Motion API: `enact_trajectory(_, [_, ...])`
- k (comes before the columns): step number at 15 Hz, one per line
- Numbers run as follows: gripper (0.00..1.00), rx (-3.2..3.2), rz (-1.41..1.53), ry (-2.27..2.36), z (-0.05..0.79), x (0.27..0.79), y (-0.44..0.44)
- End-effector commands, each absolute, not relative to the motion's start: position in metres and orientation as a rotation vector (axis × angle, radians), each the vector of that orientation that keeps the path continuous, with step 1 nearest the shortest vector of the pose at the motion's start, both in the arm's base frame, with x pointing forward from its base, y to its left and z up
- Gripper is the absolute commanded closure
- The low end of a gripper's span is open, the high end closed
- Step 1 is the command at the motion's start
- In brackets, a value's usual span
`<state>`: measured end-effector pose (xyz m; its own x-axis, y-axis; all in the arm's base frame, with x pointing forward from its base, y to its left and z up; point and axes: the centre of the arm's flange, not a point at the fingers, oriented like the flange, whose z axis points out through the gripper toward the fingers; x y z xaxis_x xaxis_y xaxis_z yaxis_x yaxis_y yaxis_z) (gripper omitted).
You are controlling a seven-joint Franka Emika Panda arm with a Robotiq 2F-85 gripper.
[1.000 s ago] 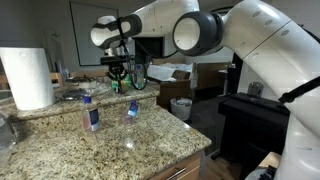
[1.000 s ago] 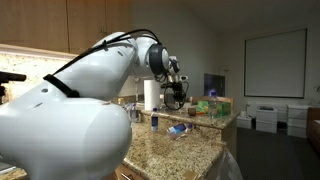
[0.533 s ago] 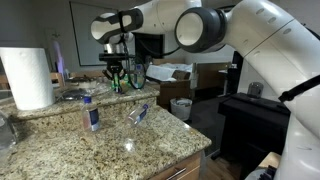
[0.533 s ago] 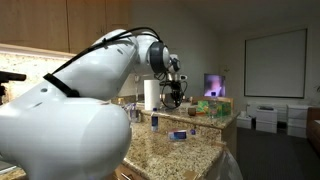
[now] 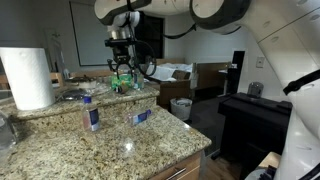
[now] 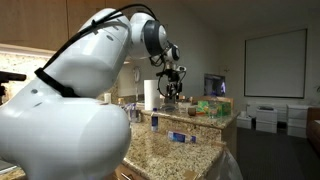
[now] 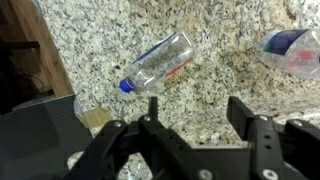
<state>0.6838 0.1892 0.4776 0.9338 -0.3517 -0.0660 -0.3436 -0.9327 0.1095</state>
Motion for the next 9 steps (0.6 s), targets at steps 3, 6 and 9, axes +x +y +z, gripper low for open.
enact_trajectory(3, [0.00,3.025,-0.261,-0.517,0.461,0.619,0.178])
enact_trajectory(6, [0.00,3.101,-0.204,-0.445,0.448,0.622,0.207])
enact_trajectory(9, [0.00,3.171,-0.092,-0.360,0.439,0.636,0.241])
